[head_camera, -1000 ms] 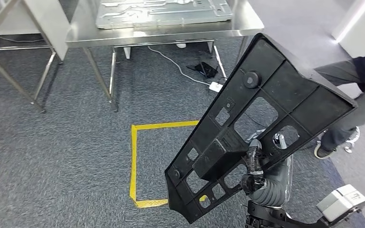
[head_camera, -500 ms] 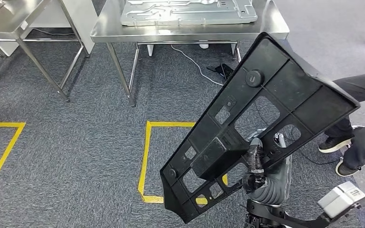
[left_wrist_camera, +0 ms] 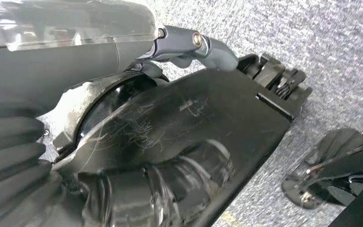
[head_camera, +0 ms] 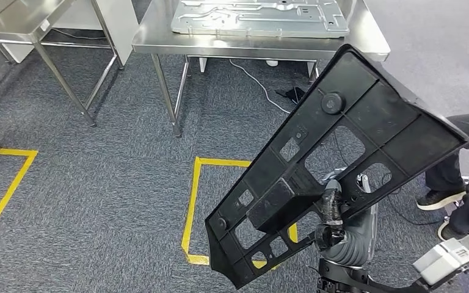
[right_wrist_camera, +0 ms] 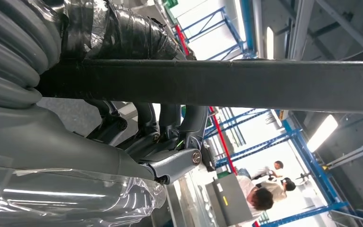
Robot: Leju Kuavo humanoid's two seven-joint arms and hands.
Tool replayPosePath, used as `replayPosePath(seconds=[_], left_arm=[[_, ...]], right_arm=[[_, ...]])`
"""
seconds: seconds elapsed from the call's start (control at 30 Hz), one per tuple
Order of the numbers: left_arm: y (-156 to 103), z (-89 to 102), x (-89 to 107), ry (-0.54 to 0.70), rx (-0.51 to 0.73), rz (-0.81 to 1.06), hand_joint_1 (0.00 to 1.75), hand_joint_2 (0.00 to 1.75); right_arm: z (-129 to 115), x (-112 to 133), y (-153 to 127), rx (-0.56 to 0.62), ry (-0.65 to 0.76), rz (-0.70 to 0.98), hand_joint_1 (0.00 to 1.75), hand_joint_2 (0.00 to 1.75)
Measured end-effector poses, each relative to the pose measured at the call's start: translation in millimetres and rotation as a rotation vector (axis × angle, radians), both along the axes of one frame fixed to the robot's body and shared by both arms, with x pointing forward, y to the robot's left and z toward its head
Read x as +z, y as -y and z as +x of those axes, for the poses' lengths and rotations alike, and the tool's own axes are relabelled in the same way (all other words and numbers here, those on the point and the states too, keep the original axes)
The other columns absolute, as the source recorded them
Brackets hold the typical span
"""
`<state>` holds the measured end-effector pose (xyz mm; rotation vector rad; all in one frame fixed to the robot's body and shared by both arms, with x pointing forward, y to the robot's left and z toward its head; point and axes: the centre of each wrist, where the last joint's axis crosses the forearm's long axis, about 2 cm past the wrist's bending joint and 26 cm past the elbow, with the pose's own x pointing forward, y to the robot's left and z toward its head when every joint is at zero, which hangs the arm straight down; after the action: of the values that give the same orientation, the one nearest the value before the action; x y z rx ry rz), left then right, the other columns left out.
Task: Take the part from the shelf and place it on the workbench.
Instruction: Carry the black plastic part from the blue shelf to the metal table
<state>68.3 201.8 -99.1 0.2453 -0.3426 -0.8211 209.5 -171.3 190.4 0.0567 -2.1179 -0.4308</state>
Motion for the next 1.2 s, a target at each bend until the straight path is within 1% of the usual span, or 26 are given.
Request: replayPosePath(seconds=[0.37,1.2], left_arm=[[0.2,3.0,0.5,0.006,0.0,-0.002,0.0,1.75],[2.0,1.6,0.6,0.001,-0.004,-0.003,0.0,1.75]], right_arm=[[-0.6,0.8,0.4,-0.002,0.003,0.001,1.71,1.75],[-0.2,-1.0,1.4,-0.001,-0.014,0.011,1.71,1.75]])
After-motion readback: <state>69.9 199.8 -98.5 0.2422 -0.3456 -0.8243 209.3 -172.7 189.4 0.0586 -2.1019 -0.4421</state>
